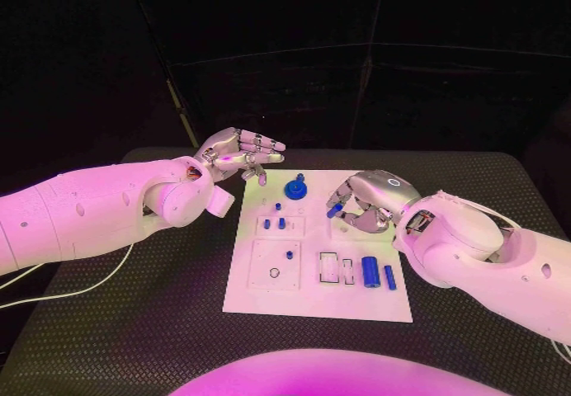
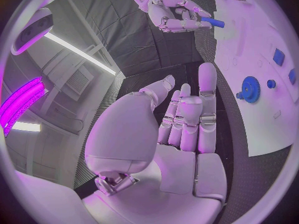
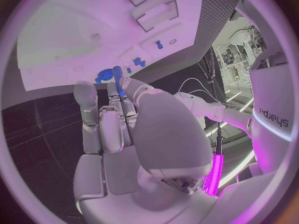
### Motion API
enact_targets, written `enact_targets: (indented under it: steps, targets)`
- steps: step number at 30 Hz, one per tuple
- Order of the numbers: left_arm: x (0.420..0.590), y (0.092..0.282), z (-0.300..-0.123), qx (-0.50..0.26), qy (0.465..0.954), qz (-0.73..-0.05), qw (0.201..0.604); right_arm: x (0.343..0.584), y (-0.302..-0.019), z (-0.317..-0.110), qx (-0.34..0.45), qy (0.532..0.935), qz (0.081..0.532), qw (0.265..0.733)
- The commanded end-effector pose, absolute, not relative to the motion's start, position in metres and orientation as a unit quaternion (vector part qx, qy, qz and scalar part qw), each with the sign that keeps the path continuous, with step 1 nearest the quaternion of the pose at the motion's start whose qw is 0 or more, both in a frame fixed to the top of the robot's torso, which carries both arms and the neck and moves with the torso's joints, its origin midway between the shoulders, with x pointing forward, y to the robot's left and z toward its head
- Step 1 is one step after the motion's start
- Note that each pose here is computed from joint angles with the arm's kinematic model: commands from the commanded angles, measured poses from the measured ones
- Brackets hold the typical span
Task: Assemble the parts on the task board
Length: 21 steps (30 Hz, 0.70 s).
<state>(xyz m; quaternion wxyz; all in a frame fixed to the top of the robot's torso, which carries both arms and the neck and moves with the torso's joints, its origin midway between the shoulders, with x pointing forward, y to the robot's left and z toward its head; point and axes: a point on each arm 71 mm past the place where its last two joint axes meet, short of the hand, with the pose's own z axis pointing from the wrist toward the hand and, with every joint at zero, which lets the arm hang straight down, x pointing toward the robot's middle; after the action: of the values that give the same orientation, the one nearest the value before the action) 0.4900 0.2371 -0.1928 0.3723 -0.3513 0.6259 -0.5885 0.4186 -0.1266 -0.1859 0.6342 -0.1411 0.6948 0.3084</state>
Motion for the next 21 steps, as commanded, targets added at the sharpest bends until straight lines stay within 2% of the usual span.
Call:
enact_targets:
  steps: [1, 9, 14, 21]
  targets:
    - [0.49, 0.235, -0.192, -0.347, 0.624, -0.594, 0.369, 0.413, -0.118, -0.178, -0.127, 0.681, 0.342, 0.635]
    - [0.491, 0.234, -0.192, -0.346, 0.624, -0.595, 0.369, 0.401, -0.075, -0.175, -0.141, 0.68, 0.4, 0.598]
    - [0.491, 0.233, -0.192, -0.346, 0.623, -0.596, 0.37, 0.391, -0.05, -0.191, -0.161, 0.691, 0.423, 0.563]
    - [0.492, 0.232, -0.191, -0.345, 0.622, -0.597, 0.37, 0.38, -0.028, -0.218, -0.194, 0.705, 0.428, 0.532]
